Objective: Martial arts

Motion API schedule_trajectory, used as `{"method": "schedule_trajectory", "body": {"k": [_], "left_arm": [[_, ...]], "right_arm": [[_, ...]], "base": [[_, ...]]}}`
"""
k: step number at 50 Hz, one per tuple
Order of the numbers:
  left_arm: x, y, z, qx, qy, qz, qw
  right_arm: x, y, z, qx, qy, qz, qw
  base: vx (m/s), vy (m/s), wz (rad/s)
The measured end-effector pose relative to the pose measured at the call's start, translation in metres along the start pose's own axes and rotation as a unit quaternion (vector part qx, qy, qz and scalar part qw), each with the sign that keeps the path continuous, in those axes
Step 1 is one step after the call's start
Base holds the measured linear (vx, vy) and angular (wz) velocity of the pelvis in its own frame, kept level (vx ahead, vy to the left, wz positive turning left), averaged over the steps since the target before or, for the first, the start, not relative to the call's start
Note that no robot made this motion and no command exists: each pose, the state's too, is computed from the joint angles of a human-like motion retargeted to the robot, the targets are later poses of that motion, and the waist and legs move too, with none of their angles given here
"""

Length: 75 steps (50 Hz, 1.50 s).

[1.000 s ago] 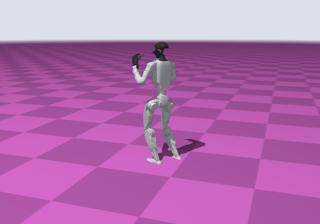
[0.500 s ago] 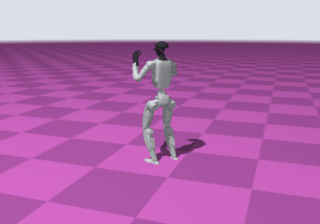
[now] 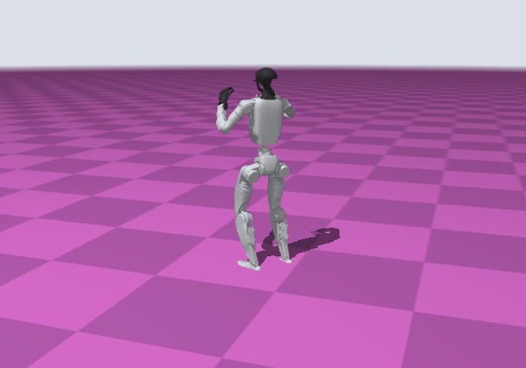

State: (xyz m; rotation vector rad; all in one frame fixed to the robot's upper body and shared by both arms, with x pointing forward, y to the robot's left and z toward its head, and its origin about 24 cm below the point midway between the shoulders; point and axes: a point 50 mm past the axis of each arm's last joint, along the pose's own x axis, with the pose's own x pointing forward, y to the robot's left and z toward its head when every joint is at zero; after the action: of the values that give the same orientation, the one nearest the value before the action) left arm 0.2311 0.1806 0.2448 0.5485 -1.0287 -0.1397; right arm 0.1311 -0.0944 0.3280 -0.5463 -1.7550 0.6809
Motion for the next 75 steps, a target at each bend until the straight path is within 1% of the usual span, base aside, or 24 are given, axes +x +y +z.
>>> {"method": "schedule_trajectory", "body": {"k": [10,19,25,31,36,40,44,48,52,56,60,62,65,68,70,72,75], "left_arm": [[-0.007,-0.001,-0.002,0.036,0.008,-0.040,0.999],[-0.019,-0.006,-0.012,0.005,0.039,-0.023,0.999],[-0.041,-0.012,-0.032,-0.035,0.109,-0.011,0.993],[-0.059,-0.022,-0.046,-0.078,0.164,-0.032,0.983],[-0.068,-0.042,-0.053,-0.119,0.191,-0.077,0.971],[-0.073,-0.062,-0.054,-0.152,0.200,-0.117,0.961],[-0.076,-0.075,-0.054,-0.171,0.203,-0.134,0.955],[-0.075,-0.077,-0.053,-0.169,0.199,-0.111,0.959],[-0.073,-0.070,-0.051,-0.146,0.188,-0.041,0.970],[-0.072,-0.055,-0.044,-0.105,0.166,0.036,0.980],[-0.082,-0.047,-0.036,-0.061,0.159,0.065,0.983],[-0.095,-0.050,-0.036,-0.047,0.184,0.044,0.981],[-0.126,-0.063,-0.046,-0.039,0.260,-0.026,0.965],[-0.166,-0.084,-0.050,-0.054,0.344,-0.100,0.932],[-0.170,-0.080,-0.059,-0.037,0.357,-0.131,0.924],[-0.169,-0.080,-0.064,-0.037,0.361,-0.149,0.920],[-0.156,-0.082,-0.070,-0.048,0.343,-0.163,0.924]], "right_arm": [[-0.001,0.003,0.003,0.016,-0.007,0.027,0.999],[-0.008,0.000,-0.003,0.025,0.024,0.039,0.999],[-0.032,0.001,-0.023,0.066,0.107,-0.014,0.992],[-0.068,0.014,-0.041,0.126,0.203,-0.100,0.966],[-0.109,0.048,-0.054,0.204,0.311,-0.149,0.916],[-0.139,0.082,-0.058,0.264,0.391,-0.159,0.867],[-0.164,0.110,-0.058,0.302,0.453,-0.160,0.823],[-0.181,0.119,-0.055,0.296,0.490,-0.179,0.800],[-0.191,0.108,-0.052,0.232,0.506,-0.232,0.798],[-0.189,0.076,-0.049,0.122,0.479,-0.310,0.813],[-0.157,0.038,-0.046,0.021,0.367,-0.380,0.849],[-0.127,0.020,-0.041,-0.008,0.273,-0.395,0.877],[-0.076,0.001,-0.023,-0.024,0.109,-0.385,0.916],[-0.045,0.001,-0.002,-0.019,0.005,-0.350,0.937],[-0.034,-0.001,0.002,-0.022,-0.026,-0.326,0.945],[-0.031,-0.001,-0.001,-0.020,-0.021,-0.311,0.950],[-0.046,0.012,-0.017,0.013,0.066,-0.284,0.956]], "base": [[0.00,0.00,0.00],[0.00,0.00,0.00],[0.00,0.00,0.00],[0.00,0.00,0.00],[0.00,0.00,0.00],[0.00,0.00,0.00],[0.00,0.00,0.00],[0.00,0.00,0.00],[0.00,0.00,0.00],[0.00,0.00,0.00],[0.00,0.00,0.00],[0.00,0.00,0.00],[0.00,0.00,0.00],[-0.08,-0.01,0.02],[0.05,0.01,0.10],[0.04,0.01,0.09],[-0.01,0.00,0.06]]}}
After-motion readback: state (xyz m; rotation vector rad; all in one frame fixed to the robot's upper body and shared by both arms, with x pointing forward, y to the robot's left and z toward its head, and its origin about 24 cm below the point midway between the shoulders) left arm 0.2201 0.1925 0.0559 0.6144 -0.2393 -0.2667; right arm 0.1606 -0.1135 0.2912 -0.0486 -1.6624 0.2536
